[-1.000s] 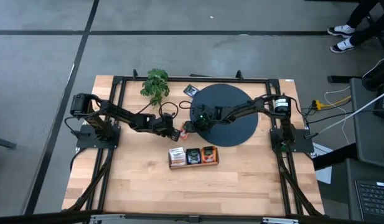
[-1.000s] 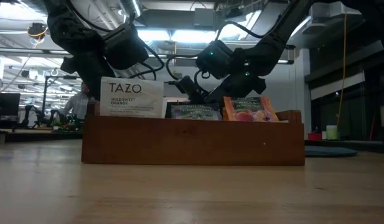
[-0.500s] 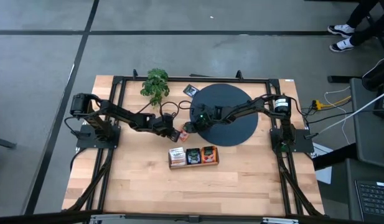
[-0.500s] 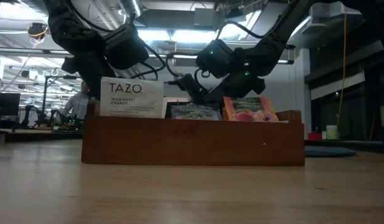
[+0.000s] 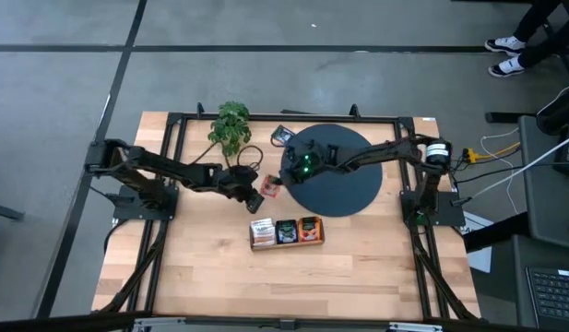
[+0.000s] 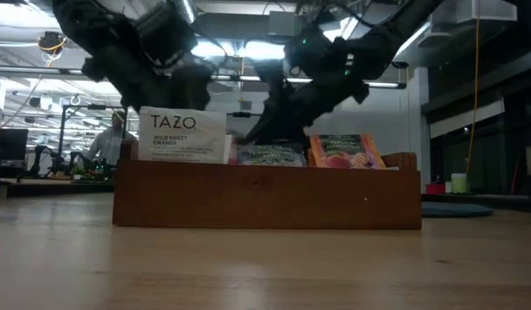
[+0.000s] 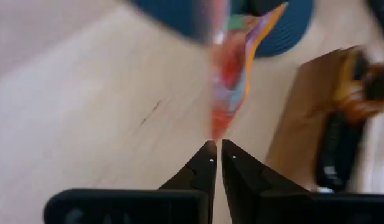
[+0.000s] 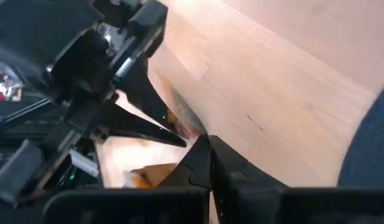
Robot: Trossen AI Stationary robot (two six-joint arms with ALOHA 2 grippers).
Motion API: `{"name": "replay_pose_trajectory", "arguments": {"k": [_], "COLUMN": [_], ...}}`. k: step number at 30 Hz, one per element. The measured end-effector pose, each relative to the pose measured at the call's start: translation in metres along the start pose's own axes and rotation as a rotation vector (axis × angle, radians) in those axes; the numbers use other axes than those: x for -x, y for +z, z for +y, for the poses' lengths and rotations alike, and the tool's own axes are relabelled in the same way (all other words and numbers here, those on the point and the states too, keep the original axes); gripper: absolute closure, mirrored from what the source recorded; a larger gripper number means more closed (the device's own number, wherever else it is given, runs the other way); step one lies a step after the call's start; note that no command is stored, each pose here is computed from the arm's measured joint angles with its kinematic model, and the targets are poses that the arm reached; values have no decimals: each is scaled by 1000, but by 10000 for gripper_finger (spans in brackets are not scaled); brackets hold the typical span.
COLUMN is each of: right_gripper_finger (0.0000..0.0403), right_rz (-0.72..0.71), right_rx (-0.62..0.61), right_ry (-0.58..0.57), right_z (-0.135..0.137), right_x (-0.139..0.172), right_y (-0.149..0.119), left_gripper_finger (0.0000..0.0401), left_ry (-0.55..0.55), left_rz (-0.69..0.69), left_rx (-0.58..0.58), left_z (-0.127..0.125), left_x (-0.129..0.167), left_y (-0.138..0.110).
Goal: Pick & Place Tea
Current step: Put the orange tea bag into the right section of the wooden organizer
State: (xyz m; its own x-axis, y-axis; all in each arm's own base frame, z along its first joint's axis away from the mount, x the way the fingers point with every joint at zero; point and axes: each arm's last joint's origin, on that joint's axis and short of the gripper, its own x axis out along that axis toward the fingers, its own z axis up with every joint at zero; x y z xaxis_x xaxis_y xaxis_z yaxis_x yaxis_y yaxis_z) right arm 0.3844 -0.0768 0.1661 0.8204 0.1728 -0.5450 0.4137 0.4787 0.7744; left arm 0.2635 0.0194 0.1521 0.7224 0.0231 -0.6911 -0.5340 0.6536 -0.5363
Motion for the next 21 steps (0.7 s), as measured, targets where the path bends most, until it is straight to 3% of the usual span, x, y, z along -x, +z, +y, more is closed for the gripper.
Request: {"name": "replay_pose_trajectory", "arguments": {"k": [11,14,21], "right_gripper_finger": [401,401,401], "right_rz": [60,84,161], "right_rx": [98,145,233], "right_ry": [46,80,36], "right_z": [39,53,69], "right_x": [74,101,149], "right_y": [5,0,-24], "left_gripper_finger": [377,377,377], "left_ry": [-40,-36,-19], "left_rz": [-93,-98,-96], "left_rx": [-191,-223,-241], "left_z": [-7,-6,-3], "left_x": [49,58,67], "left_y": [14,15,15]}}
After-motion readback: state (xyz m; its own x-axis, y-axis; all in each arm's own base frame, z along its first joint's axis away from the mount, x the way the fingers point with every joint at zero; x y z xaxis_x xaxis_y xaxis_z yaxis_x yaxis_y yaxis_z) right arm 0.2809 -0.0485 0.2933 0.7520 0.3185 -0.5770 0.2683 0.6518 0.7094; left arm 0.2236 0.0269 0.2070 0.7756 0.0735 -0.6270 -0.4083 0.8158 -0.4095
